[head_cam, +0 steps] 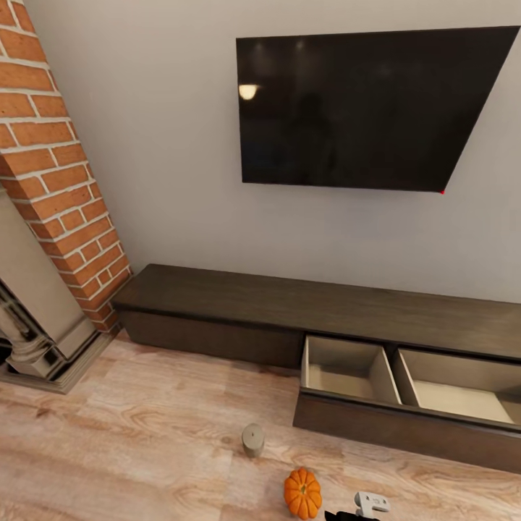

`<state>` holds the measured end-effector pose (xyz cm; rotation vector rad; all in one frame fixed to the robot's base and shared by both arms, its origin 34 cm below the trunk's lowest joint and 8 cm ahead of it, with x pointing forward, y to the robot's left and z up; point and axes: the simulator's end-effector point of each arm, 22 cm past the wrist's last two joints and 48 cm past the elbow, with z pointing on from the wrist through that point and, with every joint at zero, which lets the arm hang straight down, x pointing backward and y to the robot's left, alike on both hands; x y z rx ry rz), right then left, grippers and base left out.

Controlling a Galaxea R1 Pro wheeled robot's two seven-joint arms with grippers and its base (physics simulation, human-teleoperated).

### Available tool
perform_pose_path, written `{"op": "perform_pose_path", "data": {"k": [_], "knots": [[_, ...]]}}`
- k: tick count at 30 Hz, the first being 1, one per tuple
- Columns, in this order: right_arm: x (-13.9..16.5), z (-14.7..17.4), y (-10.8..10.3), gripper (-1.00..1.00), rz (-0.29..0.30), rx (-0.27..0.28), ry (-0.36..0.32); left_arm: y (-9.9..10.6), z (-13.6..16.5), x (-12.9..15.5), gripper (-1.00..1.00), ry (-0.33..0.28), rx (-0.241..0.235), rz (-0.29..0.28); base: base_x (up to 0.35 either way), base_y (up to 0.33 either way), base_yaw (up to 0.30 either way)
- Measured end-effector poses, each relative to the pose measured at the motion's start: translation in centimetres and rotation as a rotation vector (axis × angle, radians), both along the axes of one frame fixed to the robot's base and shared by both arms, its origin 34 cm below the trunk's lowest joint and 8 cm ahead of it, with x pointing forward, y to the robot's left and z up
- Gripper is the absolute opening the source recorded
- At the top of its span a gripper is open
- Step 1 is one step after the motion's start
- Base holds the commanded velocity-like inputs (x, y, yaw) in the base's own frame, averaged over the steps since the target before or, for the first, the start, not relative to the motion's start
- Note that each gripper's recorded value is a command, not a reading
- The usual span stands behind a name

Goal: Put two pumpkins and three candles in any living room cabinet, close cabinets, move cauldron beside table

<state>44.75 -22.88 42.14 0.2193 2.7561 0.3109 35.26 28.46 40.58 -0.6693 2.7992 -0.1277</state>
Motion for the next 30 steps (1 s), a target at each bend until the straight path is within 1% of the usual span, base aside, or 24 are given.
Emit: {"op": "perform_pose_path", "data": {"k": [2,3,4,6,8,9,10,11,12,13,14,16,21,24,25,28,30], "knots": [[0.1,0.1,0.2,1.00,-0.003,0.009,-0.004,0.1,0.0,0.1,1.00,-0.003,0.001,0.000,0.013,0.010,0.000],[0.2,0.2,0.4,1.00,-0.007,0.022,-0.008,0.1,0.1,0.1,1.00,-0.005,0.001,-0.001,0.006,0.005,0.000],[0.4,0.3,0.8,1.00,-0.014,0.043,-0.013,0.1,0.1,0.3,1.00,-0.007,0.000,-0.002,0.004,0.003,0.000],[0.8,0.8,1.7,1.00,-0.036,0.107,-0.028,0.3,0.4,1.2,1.00,-0.026,0.000,-0.006,0.002,0.002,0.000],[1.2,1.4,2.8,1.00,-0.057,0.180,-0.044,1.7,1.5,3.8,1.00,-0.074,0.008,-0.018,0.001,0.000,0.000],[1.5,1.8,3.4,1.00,-0.069,0.220,-0.053,2.9,2.7,6.2,1.00,-0.092,-0.003,-0.040,0.000,0.000,0.000],[1.6,2.0,3.6,1.00,-0.075,0.236,-0.057,3.4,3.8,7.6,1.00,-0.089,-0.023,-0.062,0.000,0.000,0.000],[1.7,2.1,3.8,1.00,-0.080,0.250,-0.061,2.9,5.7,9.0,1.00,-0.072,-0.078,-0.095,0.000,0.000,0.000],[1.7,2.1,3.8,1.00,-0.081,0.253,-0.061,2.3,6.8,9.9,1.00,-0.077,-0.103,-0.110,0.000,0.000,0.000],[1.7,2.2,3.8,1.00,-0.084,0.256,-0.062,1.1,8.5,11.0,1.00,-0.082,-0.150,-0.129,0.000,0.000,0.000],[1.7,2.2,3.9,1.00,-0.086,0.257,-0.062,-0.1,10.4,12.3,1.00,-0.100,-0.193,-0.145,0.000,0.000,0.000],[1.6,2.1,3.9,1.00,-0.090,0.261,-0.053,-1.7,13.2,14.0,1.00,-0.131,-0.251,-0.161,0.000,0.000,0.000],[0.7,1.8,4.0,1.00,-0.096,0.267,-0.006,-3.9,17.4,17.0,1.00,-0.220,-0.312,-0.189,0.000,0.000,0.000],[0.5,1.7,3.9,1.00,-0.100,0.270,0.009,-4.9,19.5,18.4,1.00,-0.269,-0.351,-0.187,0.000,0.000,0.000],[0.4,1.7,4.0,1.00,-0.099,0.273,0.013,-4.9,19.8,18.6,1.00,-0.276,-0.360,-0.182,0.000,0.000,0.000],[0.3,1.8,4.2,1.00,-0.102,0.293,0.022,-4.6,21.0,19.3,1.00,-0.293,-0.419,-0.125,0.000,0.000,0.000],[0.8,2.2,4.7,1.00,-0.120,0.328,0.008,-4.5,21.1,18.8,1.00,-0.267,-0.451,-0.112,0.000,0.000,0.000]]}}
